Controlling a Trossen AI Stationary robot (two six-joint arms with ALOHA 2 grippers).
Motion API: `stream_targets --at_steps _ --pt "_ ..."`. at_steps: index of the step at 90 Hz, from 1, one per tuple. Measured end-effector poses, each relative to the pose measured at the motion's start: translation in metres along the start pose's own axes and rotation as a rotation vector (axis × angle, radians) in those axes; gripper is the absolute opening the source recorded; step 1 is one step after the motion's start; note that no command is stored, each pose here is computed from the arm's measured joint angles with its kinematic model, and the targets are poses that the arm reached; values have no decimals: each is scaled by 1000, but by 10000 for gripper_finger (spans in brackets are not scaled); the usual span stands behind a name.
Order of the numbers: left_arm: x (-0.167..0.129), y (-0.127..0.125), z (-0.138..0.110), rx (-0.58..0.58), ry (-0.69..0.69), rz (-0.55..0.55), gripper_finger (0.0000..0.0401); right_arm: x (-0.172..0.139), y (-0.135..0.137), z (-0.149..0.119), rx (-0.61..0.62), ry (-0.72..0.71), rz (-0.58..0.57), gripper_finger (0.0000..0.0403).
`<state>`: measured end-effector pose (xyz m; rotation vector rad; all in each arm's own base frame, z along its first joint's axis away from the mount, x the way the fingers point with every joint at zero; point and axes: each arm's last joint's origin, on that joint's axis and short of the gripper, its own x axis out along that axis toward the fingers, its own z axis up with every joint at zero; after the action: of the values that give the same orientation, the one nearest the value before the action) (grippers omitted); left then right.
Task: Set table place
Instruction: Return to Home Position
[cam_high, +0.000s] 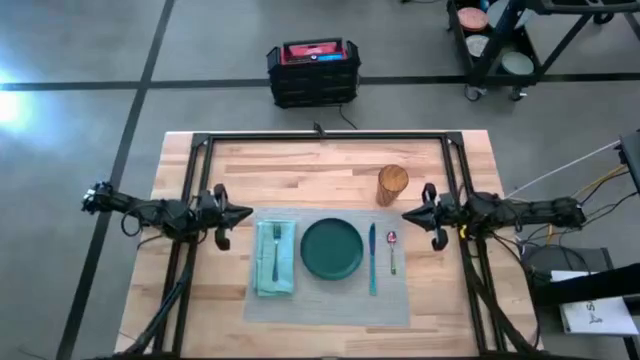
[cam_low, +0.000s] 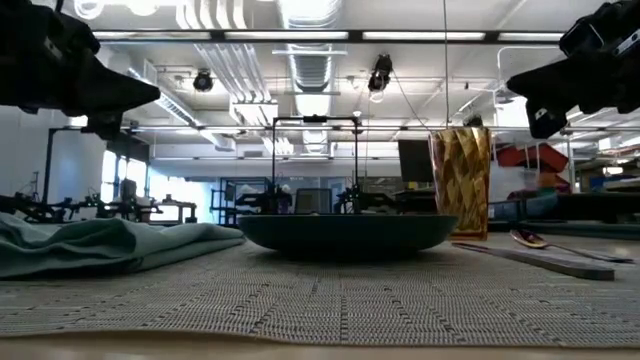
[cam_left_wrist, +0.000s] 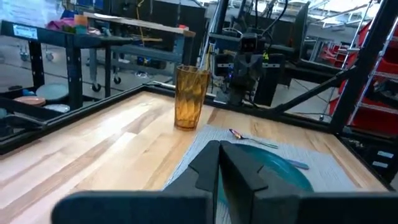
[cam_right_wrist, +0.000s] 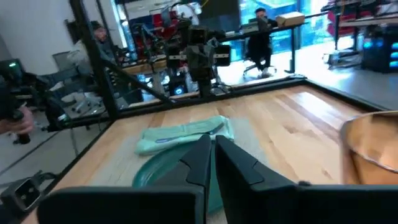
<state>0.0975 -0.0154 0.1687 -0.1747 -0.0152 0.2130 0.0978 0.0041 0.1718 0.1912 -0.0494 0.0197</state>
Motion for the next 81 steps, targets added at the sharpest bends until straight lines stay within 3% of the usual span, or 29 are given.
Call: stream_targets --at_steps 46,81 --pt "5 8 -2 -29 51 -143 0 -1 -1 -1 -7 7 -16 9" --pt "7 12 -2 -4 44 -115 0 -1 -1 -1 -35 9 -20 9"
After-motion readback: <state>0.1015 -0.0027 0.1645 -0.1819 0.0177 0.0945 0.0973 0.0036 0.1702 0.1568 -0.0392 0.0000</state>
